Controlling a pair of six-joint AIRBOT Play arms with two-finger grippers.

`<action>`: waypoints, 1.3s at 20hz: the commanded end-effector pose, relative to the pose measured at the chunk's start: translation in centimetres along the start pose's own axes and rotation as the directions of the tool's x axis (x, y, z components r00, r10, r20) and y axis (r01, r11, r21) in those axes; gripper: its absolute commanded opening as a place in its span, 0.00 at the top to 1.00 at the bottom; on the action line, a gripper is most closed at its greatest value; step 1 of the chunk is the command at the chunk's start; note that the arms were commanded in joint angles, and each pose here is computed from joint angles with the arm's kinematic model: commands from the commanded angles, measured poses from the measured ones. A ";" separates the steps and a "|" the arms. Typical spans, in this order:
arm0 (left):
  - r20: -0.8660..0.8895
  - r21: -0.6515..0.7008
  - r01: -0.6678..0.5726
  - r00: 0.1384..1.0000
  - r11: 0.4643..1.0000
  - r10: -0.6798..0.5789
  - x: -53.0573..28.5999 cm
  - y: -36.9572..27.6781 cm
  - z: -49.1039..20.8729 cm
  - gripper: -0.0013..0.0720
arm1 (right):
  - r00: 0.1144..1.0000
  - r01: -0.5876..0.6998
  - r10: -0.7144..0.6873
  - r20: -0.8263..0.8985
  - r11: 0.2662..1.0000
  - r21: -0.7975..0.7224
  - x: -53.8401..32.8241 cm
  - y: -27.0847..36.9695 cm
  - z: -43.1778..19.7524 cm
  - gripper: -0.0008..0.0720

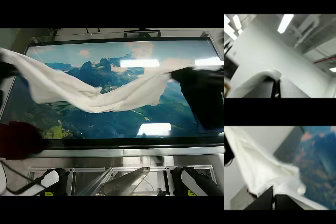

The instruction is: Fold the shirts.

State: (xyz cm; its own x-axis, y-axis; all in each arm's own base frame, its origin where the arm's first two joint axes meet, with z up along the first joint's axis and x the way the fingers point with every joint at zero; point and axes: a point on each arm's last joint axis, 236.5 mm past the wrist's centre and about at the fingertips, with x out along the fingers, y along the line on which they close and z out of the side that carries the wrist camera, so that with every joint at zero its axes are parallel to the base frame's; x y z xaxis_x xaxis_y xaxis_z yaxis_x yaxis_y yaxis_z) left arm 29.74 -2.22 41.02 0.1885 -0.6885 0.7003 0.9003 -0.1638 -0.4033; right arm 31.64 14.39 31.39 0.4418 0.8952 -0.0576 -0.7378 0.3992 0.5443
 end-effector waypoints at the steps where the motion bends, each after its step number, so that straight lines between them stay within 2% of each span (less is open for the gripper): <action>1: 0.219 0.359 0.370 0.859 0.857 -0.463 1.6 -20.8 4.5 0.95 | 0.936 0.179 -0.066 0.346 0.935 -0.306 -6.1 11.4 7.7 0.97; 2: 0.242 0.411 0.305 0.872 0.859 -0.425 2.1 -22.5 4.9 0.95 | 0.904 0.275 -0.117 0.410 0.895 -0.351 -7.3 13.1 8.4 0.97; 3: 0.254 0.434 0.186 0.913 0.882 -0.318 3.0 -22.1 5.0 0.96 | 0.876 0.351 -0.158 0.456 0.856 -0.378 -8.0 14.3 8.6 0.97; 5: 0.258 0.423 -0.126 0.966 0.897 0.014 4.2 -17.0 4.7 0.96 | 0.844 0.456 -0.257 0.470 0.806 -0.377 -8.4 14.2 7.8 0.97; 6: 0.258 0.396 -0.303 0.943 0.867 0.211 3.9 -12.7 4.5 0.95 | 0.841 0.475 -0.301 0.450 0.808 -0.349 -8.5 13.2 7.2 0.97; 8: 0.215 0.325 -0.581 0.813 0.746 0.540 1.7 -3.9 3.2 0.95 | 0.866 0.431 -0.302 0.398 0.854 -0.291 -8.0 10.6 6.1 0.97; 9: 0.169 0.303 -0.665 0.742 0.682 0.649 0.4 0.1 2.1 0.95 | 0.886 0.387 -0.291 0.361 0.892 -0.232 -7.6 8.4 5.2 0.97; 11: 0.076 0.287 -0.752 0.635 0.593 0.769 -1.3 7.3 -0.2 0.95 | 0.921 0.310 -0.270 0.282 0.945 -0.106 -5.8 2.5 2.8 0.97; 12: 0.026 0.293 -0.792 0.567 0.535 0.824 -2.6 11.5 -1.7 0.95 | 0.925 0.313 -0.301 0.234 0.950 -0.016 -4.5 -1.7 0.8 0.97; 14: -0.065 0.302 -0.860 0.413 0.412 0.909 -6.1 20.2 -5.2 0.95 | 0.907 0.389 -0.402 0.124 0.914 0.118 -2.0 -10.1 -4.1 0.97; 17: -0.222 0.274 -0.924 0.209 0.267 0.952 -13.8 31.8 -11.6 0.95 | 0.792 0.589 -0.610 -0.034 0.748 0.305 -0.5 -23.6 -12.1 0.95; 18: -0.280 0.247 -0.938 0.170 0.242 0.945 -16.4 34.8 -13.3 0.91 | 0.747 0.638 -0.662 -0.068 0.684 0.354 -0.9 -27.3 -13.9 0.72; 19: -0.331 0.215 -0.947 0.158 0.237 0.930 -18.4 37.0 -14.3 0.55 | 0.707 0.671 -0.700 -0.094 0.624 0.402 -1.5 -30.6 -15.2 0.42; 20: -0.379 0.180 -0.952 0.165 0.248 0.910 -20.1 38.6 -14.6 0.35 | 0.694 0.682 -0.710 -0.120 0.594 0.426 -1.7 -32.9 -15.9 0.40; 21: -0.418 0.149 -0.950 0.190 0.273 0.889 -21.1 39.4 -14.2 0.08 | 0.695 0.680 -0.708 -0.131 0.586 0.442 -1.9 -34.4 -15.9 0.40; 22: -0.448 0.114 -0.946 0.222 0.302 0.866 -22.0 39.6 -13.3 0.00 | 0.706 0.667 -0.696 -0.131 0.591 0.454 -2.1 -35.2 -15.4 0.40; 24: -0.480 0.026 -0.945 0.274 0.326 0.833 -23.9 38.4 -10.7 0.00 | 0.745 0.624 -0.658 -0.109 0.630 0.462 -2.8 -34.8 -13.5 0.40; 25: -0.496 -0.009 -0.951 0.272 0.309 0.825 -25.2 37.5 -9.7 0.04 | 0.765 0.608 -0.635 -0.110 0.653 0.452 -3.4 -34.2 -12.8 0.40; 26: -0.527 -0.010 -0.964 0.230 0.265 0.818 -27.2 36.5 -9.2 0.13 | 0.782 0.595 -0.610 -0.126 0.671 0.442 -4.2 -33.5 -12.8 0.40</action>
State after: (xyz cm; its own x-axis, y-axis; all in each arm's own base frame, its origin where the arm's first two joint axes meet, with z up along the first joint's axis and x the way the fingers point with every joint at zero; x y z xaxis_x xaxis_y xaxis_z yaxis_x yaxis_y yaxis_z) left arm 55.88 0.52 3.94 0.6692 -0.6067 -0.4290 0.1152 0.6550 -0.7468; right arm 48.46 0.95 2.76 0.7684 0.4262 -0.4774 0.0247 0.7257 0.6876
